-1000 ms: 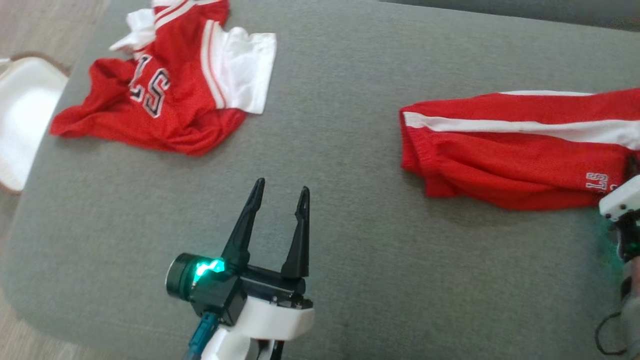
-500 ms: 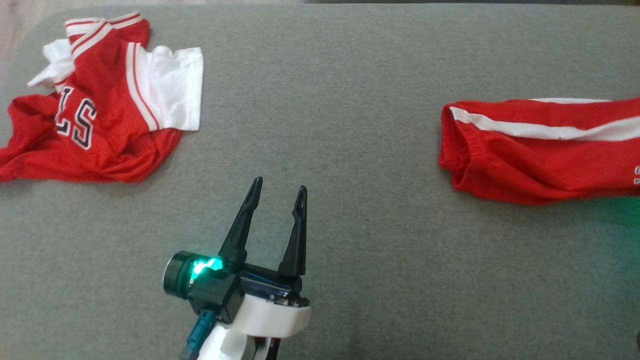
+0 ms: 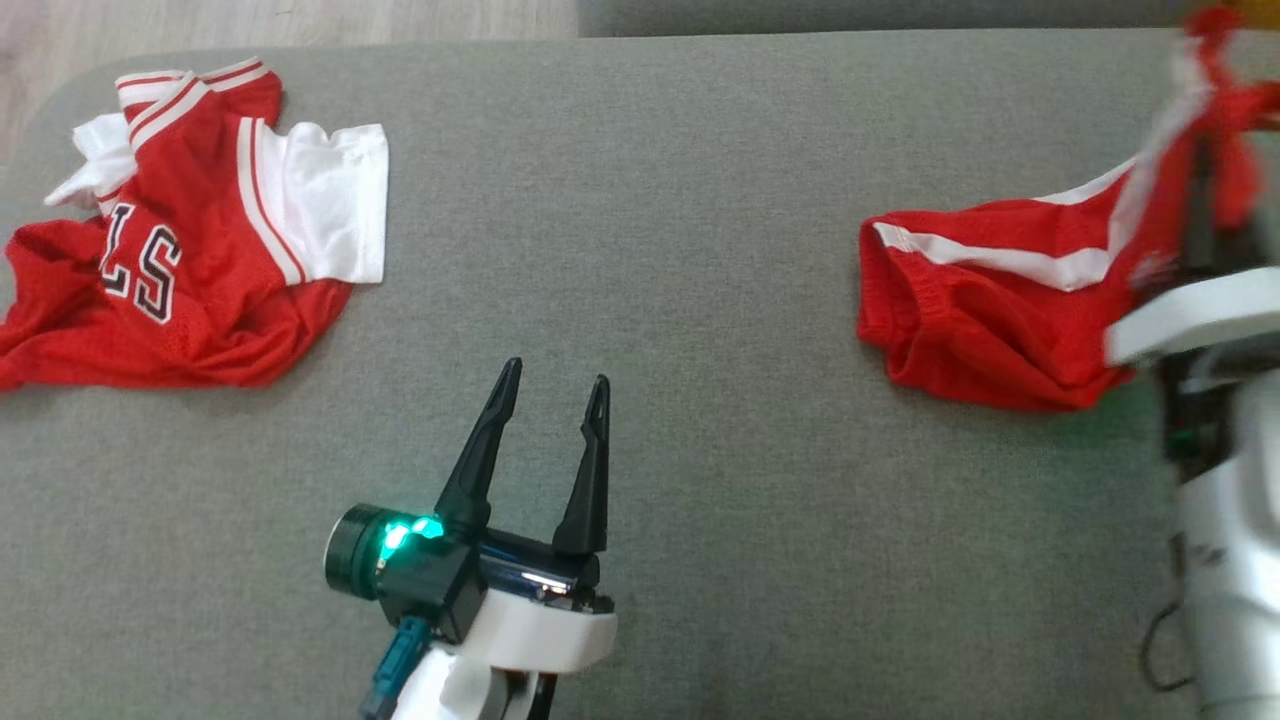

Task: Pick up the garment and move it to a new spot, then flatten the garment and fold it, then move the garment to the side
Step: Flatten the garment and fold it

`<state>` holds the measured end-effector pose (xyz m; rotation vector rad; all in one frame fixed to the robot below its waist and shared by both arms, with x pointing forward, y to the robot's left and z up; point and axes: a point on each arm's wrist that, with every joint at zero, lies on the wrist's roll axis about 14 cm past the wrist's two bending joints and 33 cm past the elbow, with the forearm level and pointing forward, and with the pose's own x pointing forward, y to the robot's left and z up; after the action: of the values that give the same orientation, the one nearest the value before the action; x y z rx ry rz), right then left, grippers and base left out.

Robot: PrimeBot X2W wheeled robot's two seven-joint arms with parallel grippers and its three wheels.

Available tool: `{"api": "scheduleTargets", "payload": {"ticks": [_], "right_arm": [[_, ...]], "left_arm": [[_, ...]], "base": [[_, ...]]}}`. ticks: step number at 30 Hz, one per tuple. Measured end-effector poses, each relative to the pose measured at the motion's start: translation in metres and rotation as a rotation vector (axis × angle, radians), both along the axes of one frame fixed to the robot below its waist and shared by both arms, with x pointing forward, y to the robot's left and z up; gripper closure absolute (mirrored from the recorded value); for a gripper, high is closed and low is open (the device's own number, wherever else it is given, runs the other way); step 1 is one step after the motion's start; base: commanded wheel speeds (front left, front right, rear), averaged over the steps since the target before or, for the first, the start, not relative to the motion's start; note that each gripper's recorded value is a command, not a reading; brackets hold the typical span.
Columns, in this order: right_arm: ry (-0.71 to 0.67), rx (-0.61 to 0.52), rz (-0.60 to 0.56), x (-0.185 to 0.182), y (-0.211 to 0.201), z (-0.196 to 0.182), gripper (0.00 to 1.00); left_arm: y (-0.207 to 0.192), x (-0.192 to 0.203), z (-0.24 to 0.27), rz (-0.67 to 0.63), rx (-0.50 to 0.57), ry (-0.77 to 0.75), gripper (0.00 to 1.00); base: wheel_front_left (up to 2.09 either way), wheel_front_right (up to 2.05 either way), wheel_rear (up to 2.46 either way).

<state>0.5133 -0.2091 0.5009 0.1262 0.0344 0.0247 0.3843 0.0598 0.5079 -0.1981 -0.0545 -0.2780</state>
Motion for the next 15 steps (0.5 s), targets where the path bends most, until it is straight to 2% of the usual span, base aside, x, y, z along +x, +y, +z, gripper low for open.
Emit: {"api": "scheduleTargets", "payload": {"ticks": [5, 9, 14, 15], "right_arm": [[0.022, -0.094, 0.224, -0.012, 0.077, -0.009, 1.00], [0.094, -0.127, 0.374, -0.031, 0.128, -0.037, 1.00], [0.247, -0.136, 0.468, -0.064, 0.154, -0.091, 1.00], [0.268, -0.138, 0.477, -0.068, 0.156, -0.098, 0.81]], "left_arm": [[0.004, -0.002, -0.002, 0.012, 0.003, 0.007, 0.00], [0.010, -0.003, -0.005, 0.031, -0.001, 0.021, 0.00], [0.017, -0.004, -0.009, 0.052, -0.003, 0.034, 0.00], [0.017, -0.004, -0.009, 0.055, -0.003, 0.035, 0.00]], "base": [[0.00, 0.00, 0.00], [0.00, 0.00, 0.00], [0.00, 0.00, 0.00], [0.00, 0.00, 0.00]]}}
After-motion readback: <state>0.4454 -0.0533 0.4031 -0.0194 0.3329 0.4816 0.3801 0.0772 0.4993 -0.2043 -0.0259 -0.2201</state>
